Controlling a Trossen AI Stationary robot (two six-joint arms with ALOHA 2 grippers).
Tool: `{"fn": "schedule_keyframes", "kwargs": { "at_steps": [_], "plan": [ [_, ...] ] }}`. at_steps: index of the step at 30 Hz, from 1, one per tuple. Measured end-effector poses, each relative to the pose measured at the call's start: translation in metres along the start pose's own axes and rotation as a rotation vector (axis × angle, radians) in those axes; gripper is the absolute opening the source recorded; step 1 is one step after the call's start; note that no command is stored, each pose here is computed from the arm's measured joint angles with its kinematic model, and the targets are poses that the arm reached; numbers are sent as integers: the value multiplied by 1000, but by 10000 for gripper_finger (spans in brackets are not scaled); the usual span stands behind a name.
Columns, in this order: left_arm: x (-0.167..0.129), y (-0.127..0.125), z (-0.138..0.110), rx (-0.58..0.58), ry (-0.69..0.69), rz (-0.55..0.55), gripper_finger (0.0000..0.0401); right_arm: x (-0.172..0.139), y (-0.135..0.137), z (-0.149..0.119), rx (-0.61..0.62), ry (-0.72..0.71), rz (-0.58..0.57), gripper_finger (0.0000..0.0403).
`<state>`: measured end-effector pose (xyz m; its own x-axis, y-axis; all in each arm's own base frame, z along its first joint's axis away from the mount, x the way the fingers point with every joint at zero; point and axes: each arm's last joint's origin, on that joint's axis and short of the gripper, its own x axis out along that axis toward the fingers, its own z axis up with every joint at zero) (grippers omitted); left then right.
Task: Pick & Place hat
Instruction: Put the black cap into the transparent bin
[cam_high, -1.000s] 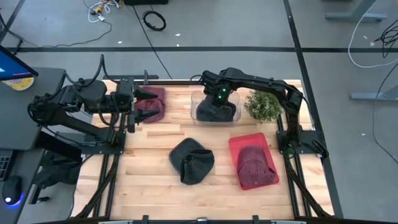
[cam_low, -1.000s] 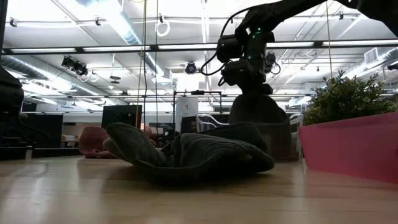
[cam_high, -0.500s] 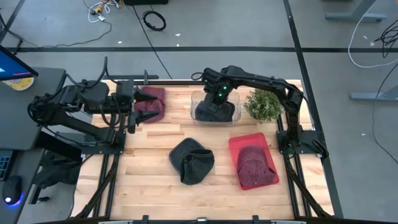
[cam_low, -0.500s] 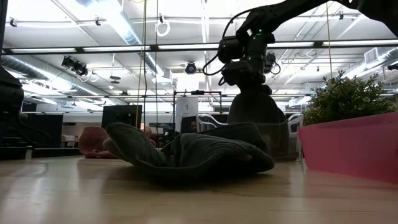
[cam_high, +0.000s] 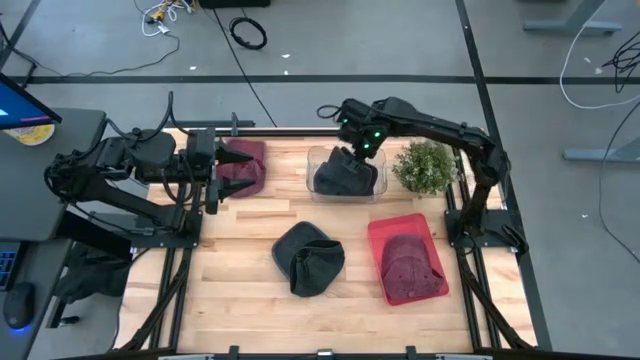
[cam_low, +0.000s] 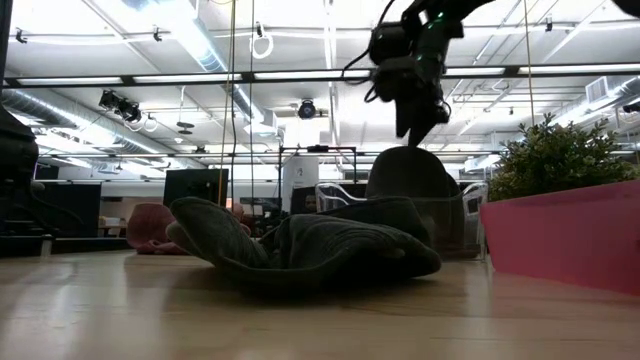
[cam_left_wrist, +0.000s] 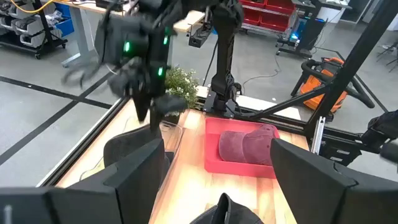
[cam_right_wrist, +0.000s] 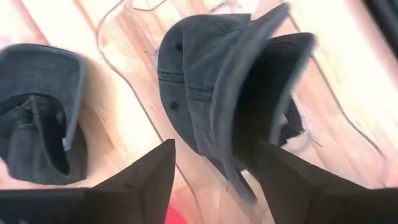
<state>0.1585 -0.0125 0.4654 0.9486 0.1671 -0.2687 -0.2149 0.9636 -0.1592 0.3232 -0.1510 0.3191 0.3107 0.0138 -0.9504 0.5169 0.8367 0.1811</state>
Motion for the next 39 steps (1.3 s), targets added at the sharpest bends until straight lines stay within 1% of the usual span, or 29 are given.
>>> {"fn": "schedule_keyframes", "kwargs": {
  "at_steps": [3,6,9,12,17,18,19,23,27,31,33,36,39],
  "plan": [
    [0,1,-3,5,29,5,298,-22,-4,-10,37,-30,0,232],
    [0,1,-6,-18,57,12,298,-48,-3,-24,61,-68,9,230],
    [0,2,-9,-62,87,23,298,-77,5,-43,37,-117,45,209],
    [0,3,-11,-117,108,33,298,-100,20,-63,33,-184,84,156],
    [6,2,-16,-248,165,58,298,-118,42,-93,15,-242,155,28],
    [8,1,-17,-283,174,65,298,-119,46,-97,6,-255,169,14],
    [11,1,-18,-318,186,66,298,-118,50,-101,0,-271,185,11],
    [27,-4,-25,-453,280,80,298,-108,60,-115,35,-343,226,52],
    [45,-7,-35,-546,359,161,298,-92,64,-124,82,-389,282,92],
    [70,-13,-44,-652,428,209,298,-75,69,-131,99,-407,361,118],
    [81,-15,-50,-714,464,255,298,-68,71,-133,94,-406,402,127],
    [98,-19,-62,-789,510,369,298,-60,73,-136,92,-421,448,136],
    [118,-24,-80,-831,610,480,298,-56,72,-139,88,-424,460,141]
  ]
}}
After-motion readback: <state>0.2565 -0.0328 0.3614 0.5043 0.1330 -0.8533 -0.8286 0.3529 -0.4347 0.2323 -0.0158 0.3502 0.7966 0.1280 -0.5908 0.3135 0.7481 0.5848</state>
